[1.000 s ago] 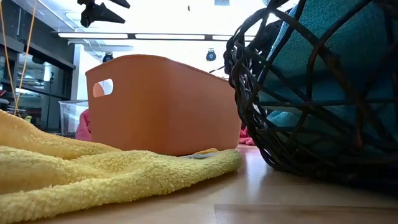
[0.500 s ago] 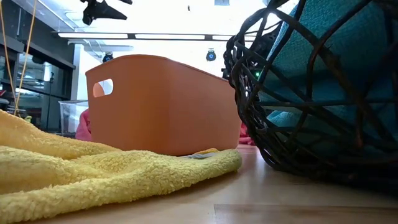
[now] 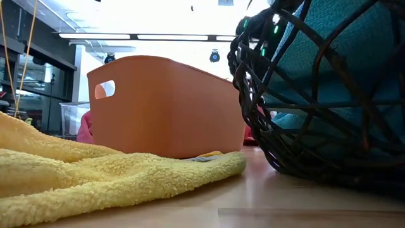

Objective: Sort microfiber towel by color & place in baskets
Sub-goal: Put the pink towel into the transparent bin

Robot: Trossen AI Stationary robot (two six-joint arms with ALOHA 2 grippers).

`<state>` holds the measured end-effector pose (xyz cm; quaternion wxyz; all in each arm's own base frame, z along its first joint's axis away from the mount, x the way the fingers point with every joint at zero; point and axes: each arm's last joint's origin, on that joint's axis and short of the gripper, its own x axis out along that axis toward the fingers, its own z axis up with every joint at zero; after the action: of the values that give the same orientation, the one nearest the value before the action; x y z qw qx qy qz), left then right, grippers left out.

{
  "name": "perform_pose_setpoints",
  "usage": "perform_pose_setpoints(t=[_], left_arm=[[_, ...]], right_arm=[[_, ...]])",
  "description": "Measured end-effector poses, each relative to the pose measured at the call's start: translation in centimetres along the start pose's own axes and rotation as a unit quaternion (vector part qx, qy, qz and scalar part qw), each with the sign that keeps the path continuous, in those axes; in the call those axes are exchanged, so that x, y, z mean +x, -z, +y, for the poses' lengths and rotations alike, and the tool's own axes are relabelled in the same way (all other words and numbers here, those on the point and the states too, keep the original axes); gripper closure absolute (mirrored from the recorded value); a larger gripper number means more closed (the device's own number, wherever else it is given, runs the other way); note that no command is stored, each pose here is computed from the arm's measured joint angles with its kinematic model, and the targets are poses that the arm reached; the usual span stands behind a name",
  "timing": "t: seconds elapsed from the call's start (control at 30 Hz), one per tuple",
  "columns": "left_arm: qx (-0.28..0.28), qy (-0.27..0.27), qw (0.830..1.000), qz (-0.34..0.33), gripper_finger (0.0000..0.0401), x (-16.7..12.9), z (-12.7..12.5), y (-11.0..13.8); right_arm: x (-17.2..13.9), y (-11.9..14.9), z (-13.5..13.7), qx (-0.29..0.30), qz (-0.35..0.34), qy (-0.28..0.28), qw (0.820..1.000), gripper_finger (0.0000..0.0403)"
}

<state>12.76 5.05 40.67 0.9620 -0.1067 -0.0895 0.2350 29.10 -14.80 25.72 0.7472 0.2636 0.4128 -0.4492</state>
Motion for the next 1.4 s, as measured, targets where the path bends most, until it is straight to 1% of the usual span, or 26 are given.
perform_pose_setpoints(t=[0.07, 0.13, 0.23, 0.33, 0.47, 0.5, 0.6, 0.7, 0.8, 0.9, 1.0, 1.1, 1.27, 1.33, 1.4], left_arm=[[0.005, 0.015, 0.999, -0.036, 0.0174, 0.0, -0.2, -0.7], [0.003, 0.032, 0.997, -0.076, 0.0174, -0.1, -0.4, -1.5], [-0.001, 0.059, 0.991, -0.122, 0.0174, -0.3, -0.7, -2.4], [-0.006, 0.069, 0.985, -0.156, 0.0174, -0.5, -0.9, -3.1], [-0.022, 0.084, 0.974, -0.208, 0.0174, -0.9, -1.0, -4.1], [-0.025, 0.086, 0.972, -0.217, 0.0174, -1.0, -1.1, -4.2], [-0.027, 0.089, 0.969, -0.228, 0.0174, -1.2, -1.1, -4.5], [-0.027, 0.089, 0.969, -0.228, 0.0174, -1.1, -1.1, -4.4], [-0.027, 0.089, 0.969, -0.229, 0.0174, -1.1, -1.1, -4.5], [-0.027, 0.089, 0.969, -0.229, 0.0174, -1.1, -1.1, -4.5], [-0.041, 0.091, 0.968, -0.228, 0.0174, -1.2, -1.1, -4.5], [-0.064, 0.085, 0.968, -0.229, 0.0174, -1.1, -1.0, -4.5], [-0.071, 0.081, 0.967, -0.229, 0.0174, -1.1, -1.0, -4.5], [-0.075, 0.082, 0.967, -0.229, 0.0174, -1.1, -1.0, -4.5], [-0.075, 0.082, 0.967, -0.229, 0.0174, -1.1, -1.0, -4.5]], right_arm=[[-2.7, -0.9, 0.0, 0.020, -0.058, -0.059, 0.996, 0.0400], [-5.1, -1.9, 0.4, 0.040, -0.124, -0.130, 0.983, 0.0402], [-7.7, -3.2, 1.7, 0.060, -0.219, -0.230, 0.946, 0.0402], [-8.9, -4.0, 3.7, 0.068, -0.280, -0.319, 0.903, 0.0402], [-8.2, -4.4, 6.8, 0.069, -0.311, -0.420, 0.850, 0.0402], [-7.8, -4.4, 7.6, 0.070, -0.311, -0.438, 0.840, 0.0402], [-7.1, -4.9, 9.9, 0.074, -0.305, -0.477, 0.821, 0.0402], [-6.9, -6.1, 12.3, 0.055, -0.304, -0.508, 0.804, 0.0403], [-7.0, -7.9, 14.6, 0.030, -0.312, -0.531, 0.787, 0.0403], [-6.4, -9.7, 16.3, 0.000, -0.312, -0.538, 0.783, 0.0403], [-4.9, -11.1, 17.7, -0.025, -0.311, -0.525, 0.792, 0.0403], [-3.3, -12.1, 19.2, -0.037, -0.311, -0.536, 0.784, 0.0403], [-0.5, -12.8, 21.4, -0.034, -0.308, -0.546, 0.778, 0.0403], [1.1, -12.7, 22.1, -0.032, -0.300, -0.545, 0.782, 0.0403], [2.4, -12.4, 22.5, -0.033, -0.285, -0.537, 0.793, 0.0403]])
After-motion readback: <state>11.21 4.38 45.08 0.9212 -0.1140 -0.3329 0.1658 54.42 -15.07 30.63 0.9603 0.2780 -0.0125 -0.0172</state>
